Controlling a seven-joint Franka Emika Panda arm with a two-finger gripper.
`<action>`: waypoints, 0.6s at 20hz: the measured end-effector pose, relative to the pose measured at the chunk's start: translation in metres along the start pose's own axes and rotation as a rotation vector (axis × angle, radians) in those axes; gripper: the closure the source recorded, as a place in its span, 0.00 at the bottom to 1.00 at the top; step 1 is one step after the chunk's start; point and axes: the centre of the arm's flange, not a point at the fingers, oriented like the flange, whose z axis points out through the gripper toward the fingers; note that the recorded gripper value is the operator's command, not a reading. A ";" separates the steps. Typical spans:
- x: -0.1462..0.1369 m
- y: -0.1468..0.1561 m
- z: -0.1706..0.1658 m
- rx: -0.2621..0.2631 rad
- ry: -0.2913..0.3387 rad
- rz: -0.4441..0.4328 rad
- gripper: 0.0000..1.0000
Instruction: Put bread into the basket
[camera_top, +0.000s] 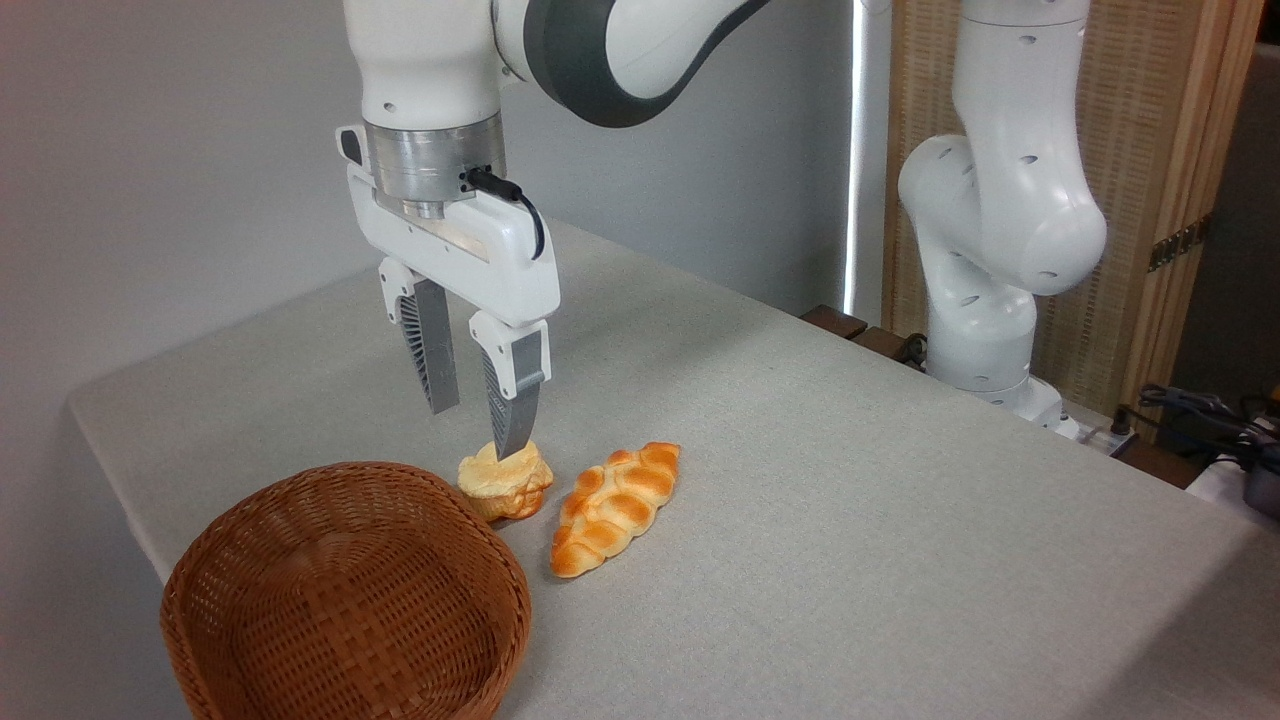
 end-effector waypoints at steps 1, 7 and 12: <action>0.000 0.000 0.001 0.000 -0.001 0.000 0.00; 0.004 0.002 0.012 -0.008 -0.020 0.006 0.00; 0.021 0.023 0.046 -0.034 -0.075 0.050 0.00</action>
